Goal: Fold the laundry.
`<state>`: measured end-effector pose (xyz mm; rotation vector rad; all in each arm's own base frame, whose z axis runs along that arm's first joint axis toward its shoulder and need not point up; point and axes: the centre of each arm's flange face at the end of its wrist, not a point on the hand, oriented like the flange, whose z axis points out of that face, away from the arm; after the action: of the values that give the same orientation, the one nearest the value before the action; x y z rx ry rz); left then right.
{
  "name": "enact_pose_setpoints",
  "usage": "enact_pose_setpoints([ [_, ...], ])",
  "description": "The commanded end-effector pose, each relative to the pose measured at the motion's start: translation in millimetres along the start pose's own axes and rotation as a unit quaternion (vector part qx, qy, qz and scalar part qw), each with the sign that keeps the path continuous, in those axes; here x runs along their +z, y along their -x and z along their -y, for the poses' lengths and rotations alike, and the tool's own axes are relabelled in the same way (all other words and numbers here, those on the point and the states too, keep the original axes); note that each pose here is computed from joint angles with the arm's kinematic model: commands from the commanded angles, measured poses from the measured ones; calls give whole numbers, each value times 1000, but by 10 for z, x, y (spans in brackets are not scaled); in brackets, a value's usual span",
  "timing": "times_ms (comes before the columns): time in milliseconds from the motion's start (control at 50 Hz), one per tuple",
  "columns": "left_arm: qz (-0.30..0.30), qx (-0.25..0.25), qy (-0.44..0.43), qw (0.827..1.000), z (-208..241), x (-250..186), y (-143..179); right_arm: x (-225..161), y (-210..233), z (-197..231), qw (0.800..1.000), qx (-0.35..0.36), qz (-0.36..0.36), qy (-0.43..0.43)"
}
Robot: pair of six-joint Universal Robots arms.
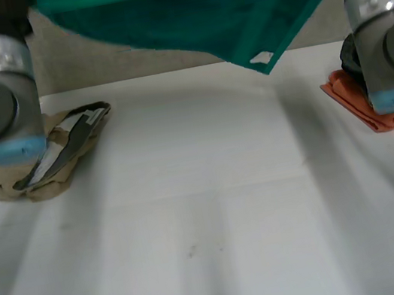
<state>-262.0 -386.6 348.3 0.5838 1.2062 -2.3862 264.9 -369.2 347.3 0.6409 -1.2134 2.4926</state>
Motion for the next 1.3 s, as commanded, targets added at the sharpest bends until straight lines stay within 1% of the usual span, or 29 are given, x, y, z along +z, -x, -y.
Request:
enact_pose_setpoints([
  [20, -120, -11, 135, 983, -596, -858, -456, -628, 382, -459, 982, 44, 129, 129],
  [80, -149, -3, 166, 975, -722, -1104, -549, -840, 485, -536, 971, 52, 172, 159],
  [100, -165, -1, 184, 969, -790, -1247, -593, -979, 540, -583, 961, 55, 199, 183],
  [140, -180, 2, 201, 963, -852, -1390, -631, -1096, 557, -647, 951, 57, 216, 212],
  [160, -195, 5, 215, 957, -895, -1521, -663, -1198, 549, -713, 942, 59, 228, 240],
  [200, -207, 10, 228, 951, -940, -1631, -682, -1272, 521, -789, 933, 58, 234, 266],
  [220, -220, 14, 239, 946, -971, -1732, -707, -1331, 469, -877, 925, 59, 236, 293],
  [280, -236, 25, 254, 938, -1024, -1857, -719, -1457, 390, -1007, 908, 59, 242, 338],
  [320, -240, 30, 261, 935, -1058, -1890, -710, -1509, 376, -1043, 902, 61, 245, 351],
  [440, -238, 35, 279, 930, -1240, -1888, -618, -1567, 332, -1125, 895, 63, 240, 370],
  [540, -237, 35, 291, 926, -1345, -1899, -562, -1583, 311, -1153, 894, 63, 238, 374],
  [640, -236, 36, 295, 925, -1337, -1933, -521, -1628, 333, -1153, 891, 65, 243, 377],
  [700, -226, 37, 292, 929, -1291, -1910, -437, -1647, 339, -1155, 890, 66, 245, 379],
  [840, -212, 38, 296, 931, -1193, -1974, -224, -1684, 332, -1142, 886, 72, 248, 385],
  [880, -218, 38, 296, 929, -1131, -2022, -188, -1642, 266, -1059, 892, 60, 245, 375],
  [920, -222, 36, 294, 929, -1050, -2049, -146, -1620, 212, -978, 894, 55, 245, 370],
  [940, -223, 35, 292, 929, -960, -2069, -88, -1605, 140, -880, 894, 41, 251, 368],
  [980, -222, 36, 289, 931, -849, -2080, -8, -1598, 56, -761, 892, 21, 262, 367],
  [1000, -221, 37, 288, 931, -798, -2084, 36, -1606, -51, -647, 888, -4, 272, 370],
  [1060, -227, 40, 293, 928, -569, -2137, 211, -1619, -269, -461, 882, -45, 282, 375],
  [1080, -233, 40, 299, 925, -453, -2169, 298, -1654, -399, -347, 875, -74, 293, 378],
  [1140, -245, 42, 310, 918, -297, -2222, 418, -1721, -558, -186, 864, -113, 309, 380],
  [1160, -257, 43, 315, 913, -208, -2256, 466, -1761, -631, -81, 859, -130, 318, 378],
  [1220, -283, 44, 327, 901, -144, -2319, 492, -1829, -665, 35, 854, -139, 332, 376],
  [1240, -304, 46, 334, 891, -134, -2371, 473, -1875, -652, 44, 850, -136, 338, 380],
  [1300, -333, 52, 342, 877, -186, -2411, 402, -1947, -570, -23, 838, -128, 356, 392],
])
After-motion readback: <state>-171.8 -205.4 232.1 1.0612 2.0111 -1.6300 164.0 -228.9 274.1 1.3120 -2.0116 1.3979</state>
